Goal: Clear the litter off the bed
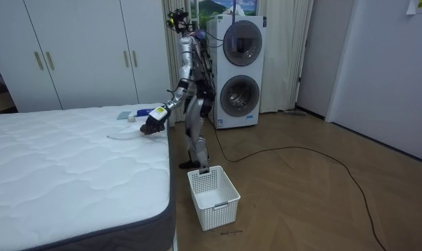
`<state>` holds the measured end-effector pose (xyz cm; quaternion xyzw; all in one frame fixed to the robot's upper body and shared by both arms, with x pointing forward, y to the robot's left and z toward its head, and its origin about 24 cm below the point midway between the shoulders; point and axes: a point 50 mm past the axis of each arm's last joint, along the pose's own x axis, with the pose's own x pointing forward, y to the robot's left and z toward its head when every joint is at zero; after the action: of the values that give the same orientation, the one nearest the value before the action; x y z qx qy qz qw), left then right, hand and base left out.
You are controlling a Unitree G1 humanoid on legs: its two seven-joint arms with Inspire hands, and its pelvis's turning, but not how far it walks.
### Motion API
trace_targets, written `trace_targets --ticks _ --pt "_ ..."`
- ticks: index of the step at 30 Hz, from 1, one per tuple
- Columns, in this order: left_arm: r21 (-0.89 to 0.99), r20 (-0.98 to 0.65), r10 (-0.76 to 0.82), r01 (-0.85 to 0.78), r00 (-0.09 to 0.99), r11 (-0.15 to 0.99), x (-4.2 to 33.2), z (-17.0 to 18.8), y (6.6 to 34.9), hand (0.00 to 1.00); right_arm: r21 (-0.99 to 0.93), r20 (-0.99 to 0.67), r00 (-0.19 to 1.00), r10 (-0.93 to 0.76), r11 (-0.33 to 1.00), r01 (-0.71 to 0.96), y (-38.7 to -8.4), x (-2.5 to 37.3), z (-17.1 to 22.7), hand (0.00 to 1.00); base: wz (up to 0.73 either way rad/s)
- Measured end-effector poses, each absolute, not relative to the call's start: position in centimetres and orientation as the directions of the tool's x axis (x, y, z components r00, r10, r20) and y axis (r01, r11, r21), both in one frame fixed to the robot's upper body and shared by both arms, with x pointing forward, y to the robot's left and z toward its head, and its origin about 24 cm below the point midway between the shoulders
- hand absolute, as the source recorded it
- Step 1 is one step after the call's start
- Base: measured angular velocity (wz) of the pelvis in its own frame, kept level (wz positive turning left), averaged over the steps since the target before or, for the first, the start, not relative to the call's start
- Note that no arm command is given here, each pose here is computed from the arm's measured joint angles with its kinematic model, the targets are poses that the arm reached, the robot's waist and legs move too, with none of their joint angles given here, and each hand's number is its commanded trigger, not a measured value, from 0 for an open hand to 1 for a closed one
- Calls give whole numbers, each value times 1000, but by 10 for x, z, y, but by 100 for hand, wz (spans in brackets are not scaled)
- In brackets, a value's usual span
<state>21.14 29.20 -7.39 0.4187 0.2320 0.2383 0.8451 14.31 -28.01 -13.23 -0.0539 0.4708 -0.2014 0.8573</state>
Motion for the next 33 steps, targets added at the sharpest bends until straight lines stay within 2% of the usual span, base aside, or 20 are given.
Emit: trace_targets --ticks 3,8,15,20,25,28,33 --pt "818 -178 583 -209 793 535 212 -73 290 100 -286 -766 489 -418 902 323 -283 151 -128 0 0" --pt "825 -171 581 -207 795 526 207 -72 295 100 -243 -711 511 -482 851 465 -292 170 -116 0 0" --pt "826 -161 563 -201 811 527 205 -71 295 100 -209 -519 629 -579 799 564 -297 219 -78 0 -5" --pt "820 -158 539 -195 827 539 205 -72 291 100 -228 -397 688 -608 791 568 -292 236 -59 0 -4" --pt "819 -165 532 -185 830 543 205 -73 290 100 -222 -226 743 -630 776 591 -283 268 -23 0 0" --pt "816 -182 520 -167 835 554 205 -74 289 100 -230 -100 780 -617 777 586 -276 281 -3 0 2" --pt "814 -199 492 -136 847 564 210 -73 286 100 -267 10 810 -586 779 567 -266 290 11 0 0"
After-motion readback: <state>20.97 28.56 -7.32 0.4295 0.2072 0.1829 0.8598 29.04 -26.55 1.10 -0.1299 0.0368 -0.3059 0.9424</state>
